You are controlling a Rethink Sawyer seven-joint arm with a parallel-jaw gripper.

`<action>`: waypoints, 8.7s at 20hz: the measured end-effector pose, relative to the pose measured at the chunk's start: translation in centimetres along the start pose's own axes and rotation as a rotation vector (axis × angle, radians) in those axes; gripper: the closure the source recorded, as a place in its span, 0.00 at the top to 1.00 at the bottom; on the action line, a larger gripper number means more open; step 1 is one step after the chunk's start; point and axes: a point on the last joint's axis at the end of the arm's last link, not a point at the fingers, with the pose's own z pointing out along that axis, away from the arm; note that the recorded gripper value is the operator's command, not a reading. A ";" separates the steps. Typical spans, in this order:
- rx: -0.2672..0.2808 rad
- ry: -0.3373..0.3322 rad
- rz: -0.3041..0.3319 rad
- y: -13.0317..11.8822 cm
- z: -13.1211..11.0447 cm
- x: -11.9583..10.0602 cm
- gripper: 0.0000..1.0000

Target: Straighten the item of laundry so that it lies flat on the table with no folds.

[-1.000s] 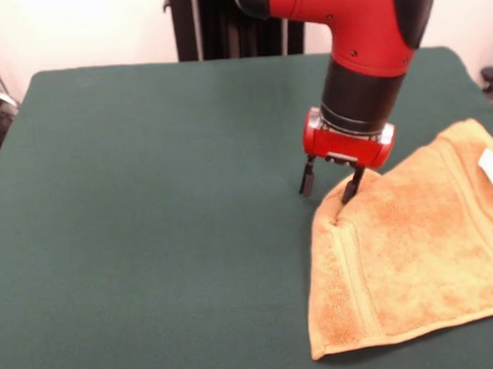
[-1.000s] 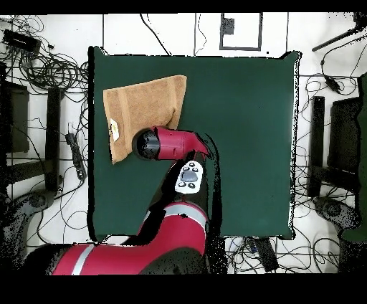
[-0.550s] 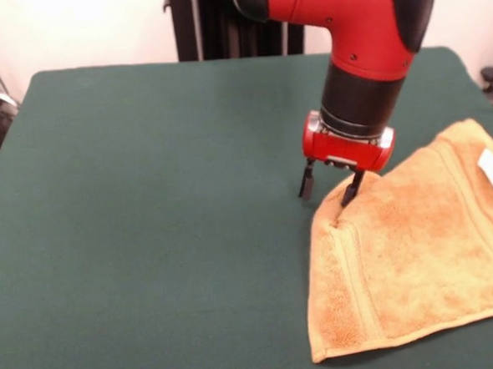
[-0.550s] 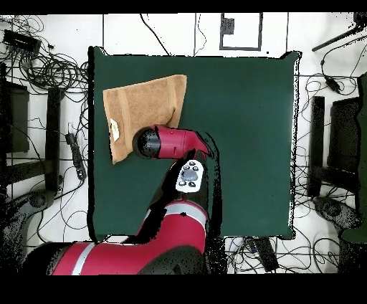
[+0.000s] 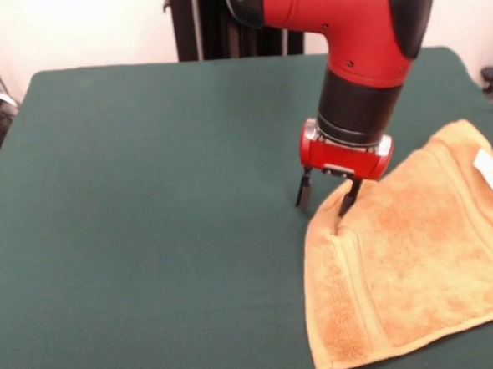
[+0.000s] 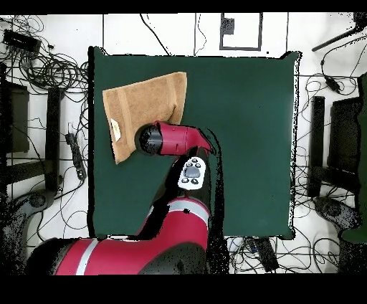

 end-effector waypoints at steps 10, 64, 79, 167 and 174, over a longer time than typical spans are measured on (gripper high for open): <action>-0.013 -0.024 0.027 -0.8 0.6 -2.3 0.00; 0.058 0.033 0.039 -9.1 -7.9 -9.7 0.00; -0.073 0.096 0.078 -13.8 -2.3 -11.0 0.00; -0.085 0.154 -0.421 -27.9 -3.0 -15.1 0.00; -0.077 0.151 -0.439 -30.0 -3.7 -15.6 0.00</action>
